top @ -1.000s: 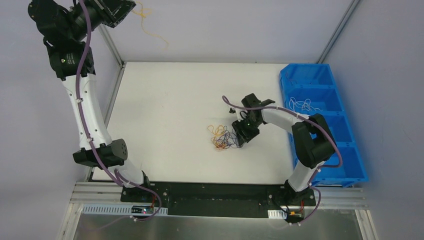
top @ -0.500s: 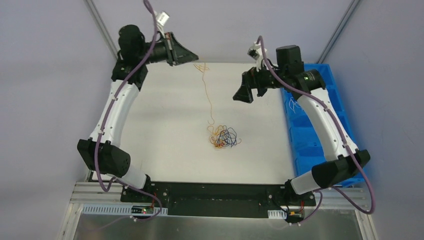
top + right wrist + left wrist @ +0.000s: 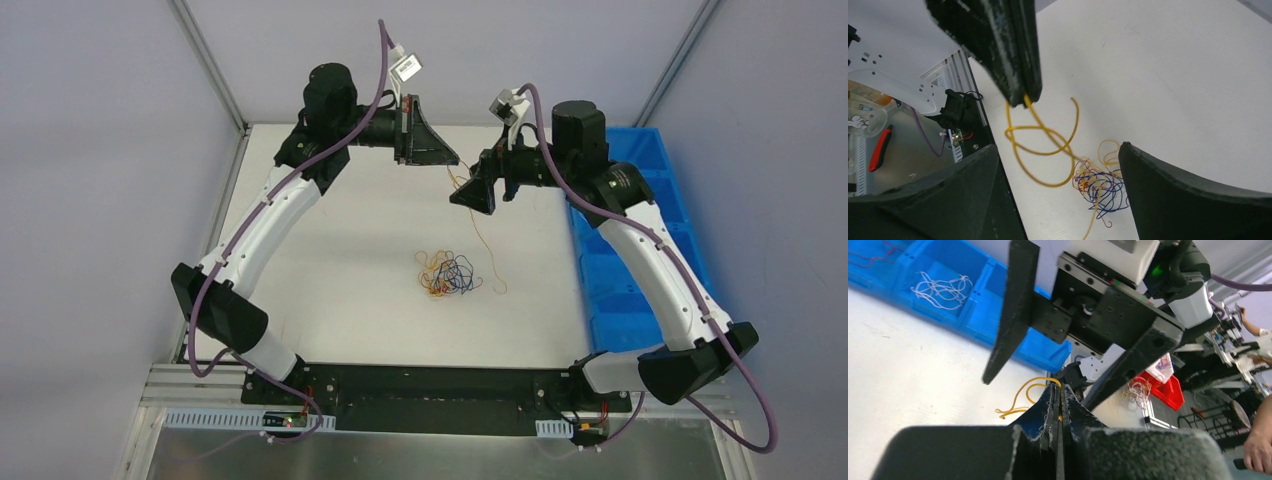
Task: Untangle the cables
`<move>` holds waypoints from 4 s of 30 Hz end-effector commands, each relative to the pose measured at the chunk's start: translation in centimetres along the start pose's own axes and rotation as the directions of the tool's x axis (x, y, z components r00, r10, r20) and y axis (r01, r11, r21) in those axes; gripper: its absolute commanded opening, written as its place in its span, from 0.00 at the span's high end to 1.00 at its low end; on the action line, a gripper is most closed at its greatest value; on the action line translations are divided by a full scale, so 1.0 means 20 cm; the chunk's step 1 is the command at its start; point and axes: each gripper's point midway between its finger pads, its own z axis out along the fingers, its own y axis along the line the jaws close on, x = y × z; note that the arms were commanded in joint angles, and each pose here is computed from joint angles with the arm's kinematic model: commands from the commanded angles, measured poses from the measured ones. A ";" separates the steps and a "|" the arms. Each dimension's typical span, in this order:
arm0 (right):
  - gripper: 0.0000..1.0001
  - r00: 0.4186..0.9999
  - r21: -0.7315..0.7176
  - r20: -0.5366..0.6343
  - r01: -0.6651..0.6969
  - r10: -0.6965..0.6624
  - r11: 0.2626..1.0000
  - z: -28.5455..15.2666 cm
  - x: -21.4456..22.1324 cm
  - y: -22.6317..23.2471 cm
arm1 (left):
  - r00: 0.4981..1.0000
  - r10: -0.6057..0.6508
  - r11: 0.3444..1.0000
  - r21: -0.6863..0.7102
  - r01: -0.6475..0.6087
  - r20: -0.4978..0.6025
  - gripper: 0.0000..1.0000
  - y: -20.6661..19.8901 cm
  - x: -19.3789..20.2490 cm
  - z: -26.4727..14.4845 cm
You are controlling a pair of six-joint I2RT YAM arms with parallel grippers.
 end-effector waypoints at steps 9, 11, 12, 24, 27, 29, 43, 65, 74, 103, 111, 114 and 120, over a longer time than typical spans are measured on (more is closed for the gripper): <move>1.00 0.985 0.119 0.109 0.120 -0.133 0.986 -0.23 -0.15 0.08 | 0.996 0.082 0.997 0.014 -0.082 0.034 0.50 -0.07 -0.10 0.07; 1.00 0.992 0.186 0.074 0.088 -0.103 0.979 -0.37 -0.08 0.01 | 0.993 0.103 0.994 -0.041 -0.101 0.054 0.26 -0.02 -0.14 0.04; 1.00 0.995 0.225 0.044 0.081 -0.094 0.971 -0.45 -0.03 -0.02 | 0.992 0.110 0.991 -0.076 -0.106 0.057 0.13 0.02 -0.15 0.02; 1.00 0.998 0.647 -0.058 0.059 -0.029 0.760 -1.10 0.28 -0.53 | 0.987 0.154 0.895 -0.429 -0.120 0.045 0.01 0.52 -0.01 -0.18; 1.00 0.999 0.697 -0.049 0.031 0.005 0.716 -1.25 0.34 -0.69 | 0.987 0.160 0.864 -0.488 -0.124 0.033 0.01 0.59 0.03 -0.21; 1.00 0.998 0.724 -0.062 0.043 0.004 0.688 -1.34 0.39 -0.78 | 0.986 0.168 0.850 -0.509 -0.136 0.017 0.01 0.62 0.07 -0.23; 1.00 0.993 0.872 -0.121 0.105 0.003 0.477 -1.88 0.52 -1.30 | 1.000 0.010 0.756 -0.655 -0.008 0.000 0.01 0.89 0.27 -0.46; 0.24 0.885 0.435 -0.368 -0.109 0.287 0.894 -1.26 0.94 -0.68 | 0.909 -0.318 0.794 -0.599 0.101 -0.268 0.19 0.98 0.98 -0.54; 0.24 0.865 0.301 -0.305 -0.309 0.398 0.902 -0.56 0.92 -0.55 | 0.791 -0.552 0.753 -0.565 0.338 -0.263 0.46 1.09 1.27 -0.38; 0.90 0.697 0.517 -0.426 -0.336 0.578 0.787 0.40 1.46 -0.76 | 0.787 -0.615 0.688 -0.524 0.503 -0.052 1.00 0.97 1.12 -0.20; 1.00 0.539 0.538 -0.653 -0.166 0.532 0.827 0.16 1.63 -0.72 | 0.986 -0.163 0.816 -0.555 0.161 0.046 1.00 0.66 0.35 -0.53; 1.00 0.503 0.529 -0.695 -0.126 0.514 0.839 0.09 1.69 -0.70 | 0.993 0.048 0.796 -0.605 0.026 0.106 1.00 0.57 0.01 -0.72; 1.00 0.451 0.516 -0.734 -0.116 0.508 0.849 0.03 1.75 -0.66 | 0.921 0.340 0.716 -0.688 -0.122 0.191 1.00 0.35 -0.54 -1.04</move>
